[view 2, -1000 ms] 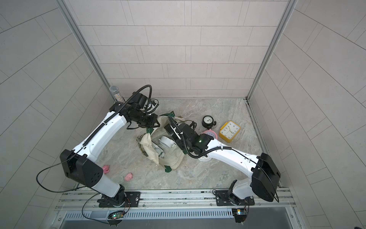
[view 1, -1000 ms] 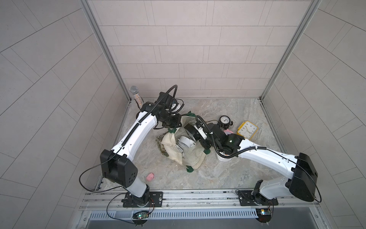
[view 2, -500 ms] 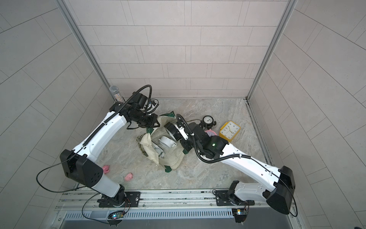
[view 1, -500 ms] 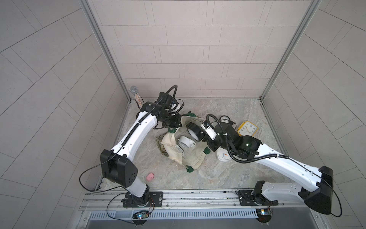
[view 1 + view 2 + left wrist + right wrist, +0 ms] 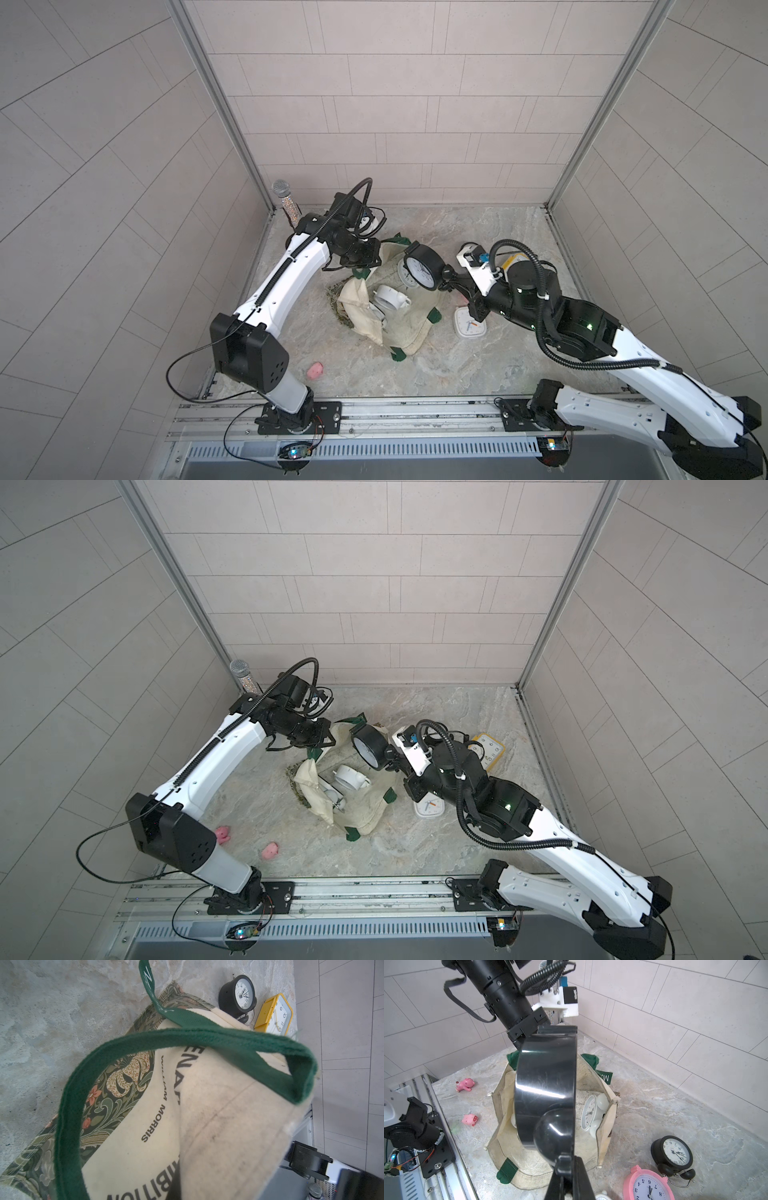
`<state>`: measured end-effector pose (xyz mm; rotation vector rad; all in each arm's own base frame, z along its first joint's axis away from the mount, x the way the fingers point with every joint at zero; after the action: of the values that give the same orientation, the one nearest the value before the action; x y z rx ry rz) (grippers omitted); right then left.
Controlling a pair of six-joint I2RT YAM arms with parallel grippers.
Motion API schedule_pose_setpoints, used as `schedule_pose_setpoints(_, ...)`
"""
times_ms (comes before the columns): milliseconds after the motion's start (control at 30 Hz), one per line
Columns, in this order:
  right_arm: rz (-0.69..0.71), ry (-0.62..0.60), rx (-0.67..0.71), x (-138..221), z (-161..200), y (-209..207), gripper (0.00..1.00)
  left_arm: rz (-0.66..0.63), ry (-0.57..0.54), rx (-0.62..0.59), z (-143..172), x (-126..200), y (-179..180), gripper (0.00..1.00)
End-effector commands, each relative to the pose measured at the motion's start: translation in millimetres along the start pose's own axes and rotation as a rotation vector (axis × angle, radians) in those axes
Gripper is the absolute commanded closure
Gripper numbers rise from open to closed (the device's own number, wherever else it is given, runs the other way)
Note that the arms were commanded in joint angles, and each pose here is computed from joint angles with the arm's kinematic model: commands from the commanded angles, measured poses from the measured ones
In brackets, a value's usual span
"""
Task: Take the alarm clock out of the canvas bag
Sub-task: Place the alarm at the center of the board.
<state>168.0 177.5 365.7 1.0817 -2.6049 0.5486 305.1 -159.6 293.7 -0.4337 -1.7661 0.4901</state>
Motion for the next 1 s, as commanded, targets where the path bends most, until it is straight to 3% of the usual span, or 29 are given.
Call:
schedule_pose_setpoints(0, 0.055, -0.092, -0.051, 24, -18, -13, 1.00, 0.007, -0.008, -0.015, -1, 1, 0, 1.00)
schedule_pose_setpoints(367, 0.319, -0.140, -0.269, 65, 0, -66, 1.00, 0.007, -0.008, -0.015, 0, 2, 0, 1.00)
schedule_pose_setpoints(567, 0.485, -0.103, -0.417, 79, 22, -90, 1.00, 0.009, -0.008, -0.016, 0, 2, 0, 1.00)
schedule_pose_setpoints(967, 0.515, -0.087, -0.827, 74, 72, -123, 1.00, 0.016, -0.006, -0.016, 2, 3, -1, 1.00)
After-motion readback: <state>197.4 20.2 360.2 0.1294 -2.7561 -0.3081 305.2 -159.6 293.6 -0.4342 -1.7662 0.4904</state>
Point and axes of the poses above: each gripper's point midway between its finger pads, its own x axis back along the fingers, its own y axis along the line the jaws close on, z = x × y, the point moved 7 cm from there along x, back along the fingers, and after that the axes turned 14 degrees about x, right-handed, at the moved point
